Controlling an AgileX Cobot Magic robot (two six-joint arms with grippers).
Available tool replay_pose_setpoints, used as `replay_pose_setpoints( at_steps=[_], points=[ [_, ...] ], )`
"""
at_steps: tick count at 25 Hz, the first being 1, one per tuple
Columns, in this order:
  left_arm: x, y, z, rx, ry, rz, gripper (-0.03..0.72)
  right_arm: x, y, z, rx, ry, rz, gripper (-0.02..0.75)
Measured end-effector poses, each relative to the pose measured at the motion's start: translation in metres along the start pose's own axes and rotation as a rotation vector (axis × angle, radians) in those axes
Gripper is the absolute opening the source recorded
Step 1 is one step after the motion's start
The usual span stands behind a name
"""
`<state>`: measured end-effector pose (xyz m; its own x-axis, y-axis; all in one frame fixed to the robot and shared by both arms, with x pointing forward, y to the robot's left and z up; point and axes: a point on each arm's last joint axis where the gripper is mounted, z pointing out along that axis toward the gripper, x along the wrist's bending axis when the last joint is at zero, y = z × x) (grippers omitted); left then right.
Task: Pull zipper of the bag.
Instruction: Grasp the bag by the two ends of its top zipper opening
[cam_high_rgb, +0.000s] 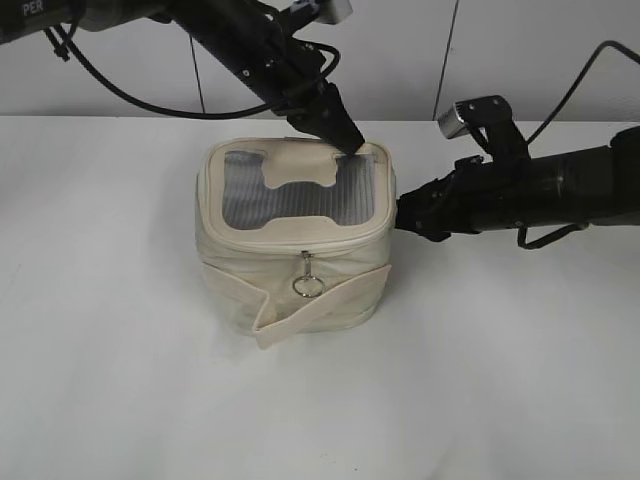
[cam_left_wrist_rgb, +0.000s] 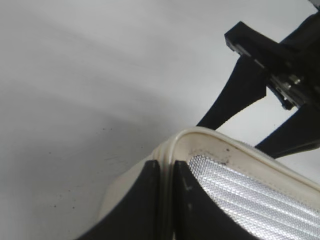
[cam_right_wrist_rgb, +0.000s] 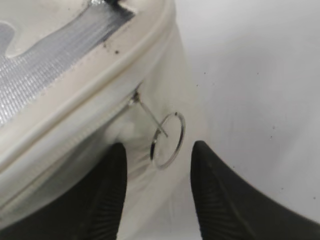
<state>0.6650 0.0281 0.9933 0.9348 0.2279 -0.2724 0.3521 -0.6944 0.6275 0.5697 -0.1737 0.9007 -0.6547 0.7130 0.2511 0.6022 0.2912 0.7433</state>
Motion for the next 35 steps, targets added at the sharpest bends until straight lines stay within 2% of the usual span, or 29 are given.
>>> replay_pose_setpoints(
  at_steps=[4, 6, 8, 10, 11, 13, 18, 28, 31, 35],
  points=[
    [0.0, 0.0, 0.0, 0.001, 0.001, -0.001, 0.05, -0.002, 0.006, 0.009, 0.001, -0.011, -0.017, 0.347],
    [0.0, 0.0, 0.0, 0.001, 0.001, -0.001, 0.05, -0.003, 0.005, 0.014, 0.01, -0.016, -0.016, 0.322],
    [0.0, 0.0, 0.0, 0.001, 0.001, -0.001, 0.05, -0.004, 0.006, 0.019, 0.013, -0.017, -0.018, 0.246],
    [0.0, 0.0, 0.0, 0.001, 0.001, -0.001, 0.05, -0.004, 0.009, 0.022, 0.008, -0.015, -0.024, 0.096],
    [0.0, 0.0, 0.0, 0.001, 0.001, -0.001, 0.05, -0.004, 0.009, 0.023, 0.007, -0.013, -0.025, 0.051],
    [0.0, 0.0, 0.0, 0.001, 0.001, -0.002, 0.05, -0.004, 0.01, 0.023, 0.006, -0.014, 0.004, 0.008],
    [0.0, 0.0, 0.0, 0.003, 0.004, -0.011, 0.048, 0.001, 0.003, 0.015, 0.042, -0.008, 0.087, 0.008],
    [0.001, -0.001, 0.0, 0.014, 0.013, -0.08, 0.047, 0.039, -0.019, -0.047, 0.057, -0.023, 0.13, 0.008],
    [0.0, -0.001, 0.001, 0.017, 0.012, -0.111, 0.047, 0.052, -0.022, -0.062, 0.067, 0.009, 0.143, 0.008],
    [0.001, -0.001, 0.001, 0.013, 0.018, -0.168, 0.044, 0.079, -0.025, -0.062, 0.103, 0.099, 0.115, 0.008]
  ],
)
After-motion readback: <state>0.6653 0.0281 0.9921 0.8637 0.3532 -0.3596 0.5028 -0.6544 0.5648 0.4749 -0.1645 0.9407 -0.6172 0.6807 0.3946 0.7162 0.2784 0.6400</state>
